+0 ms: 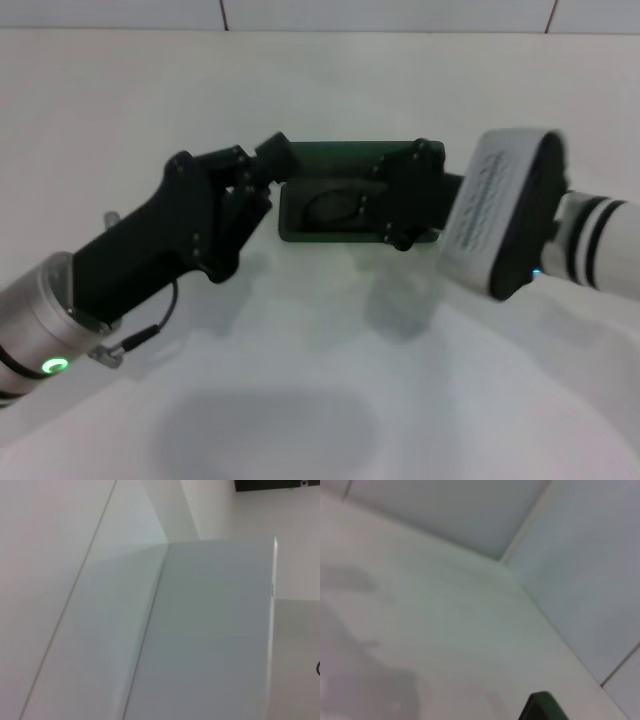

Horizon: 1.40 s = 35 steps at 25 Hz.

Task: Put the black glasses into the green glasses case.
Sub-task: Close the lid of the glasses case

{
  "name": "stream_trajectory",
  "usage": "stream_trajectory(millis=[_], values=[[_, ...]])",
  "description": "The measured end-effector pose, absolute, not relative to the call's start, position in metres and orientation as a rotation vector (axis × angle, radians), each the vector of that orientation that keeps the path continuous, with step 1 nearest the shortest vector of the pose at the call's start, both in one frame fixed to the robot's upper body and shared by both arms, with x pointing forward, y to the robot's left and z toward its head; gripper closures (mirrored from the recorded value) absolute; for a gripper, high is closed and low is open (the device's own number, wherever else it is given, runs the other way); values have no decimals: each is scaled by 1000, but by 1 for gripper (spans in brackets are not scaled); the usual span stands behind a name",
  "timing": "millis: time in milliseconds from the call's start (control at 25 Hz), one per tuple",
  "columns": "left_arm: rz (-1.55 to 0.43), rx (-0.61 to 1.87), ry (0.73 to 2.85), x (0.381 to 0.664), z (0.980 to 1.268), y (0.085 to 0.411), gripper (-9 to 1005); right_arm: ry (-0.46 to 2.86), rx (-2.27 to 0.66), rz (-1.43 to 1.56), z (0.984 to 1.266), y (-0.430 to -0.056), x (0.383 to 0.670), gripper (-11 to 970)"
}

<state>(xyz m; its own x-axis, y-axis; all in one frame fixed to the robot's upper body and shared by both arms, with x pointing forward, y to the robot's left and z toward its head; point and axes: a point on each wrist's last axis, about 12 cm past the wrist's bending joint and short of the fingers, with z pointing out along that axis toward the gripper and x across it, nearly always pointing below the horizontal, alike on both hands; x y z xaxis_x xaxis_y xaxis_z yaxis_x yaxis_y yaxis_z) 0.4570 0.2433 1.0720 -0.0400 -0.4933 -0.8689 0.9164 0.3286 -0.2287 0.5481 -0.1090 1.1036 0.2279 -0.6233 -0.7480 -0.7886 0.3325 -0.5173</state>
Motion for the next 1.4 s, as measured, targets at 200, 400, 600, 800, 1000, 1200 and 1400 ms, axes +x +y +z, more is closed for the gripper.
stream_trajectory(millis=[200,400,600,800,1000,1200,1400], values=[[-1191,508,1070,467,1080,252,968,1573,-1223,391,1113,-144,548,821],[-1182,513,1065,470,1083,255,968,1645,-1138,453,1111,-183,544,830],[-1179,505,1079,470,1080,255,968,1708,-1039,536,1114,-237,542,839],[-1168,506,1099,470,1077,251,968,1750,-935,613,1115,-276,542,847],[-1166,512,1113,472,1076,248,968,1808,-888,679,1109,-286,554,856],[-1178,543,1126,469,1074,247,967,1886,-968,749,1102,-269,569,936],[-1166,537,1139,462,1069,249,967,1888,-1014,756,1104,-250,579,936]])
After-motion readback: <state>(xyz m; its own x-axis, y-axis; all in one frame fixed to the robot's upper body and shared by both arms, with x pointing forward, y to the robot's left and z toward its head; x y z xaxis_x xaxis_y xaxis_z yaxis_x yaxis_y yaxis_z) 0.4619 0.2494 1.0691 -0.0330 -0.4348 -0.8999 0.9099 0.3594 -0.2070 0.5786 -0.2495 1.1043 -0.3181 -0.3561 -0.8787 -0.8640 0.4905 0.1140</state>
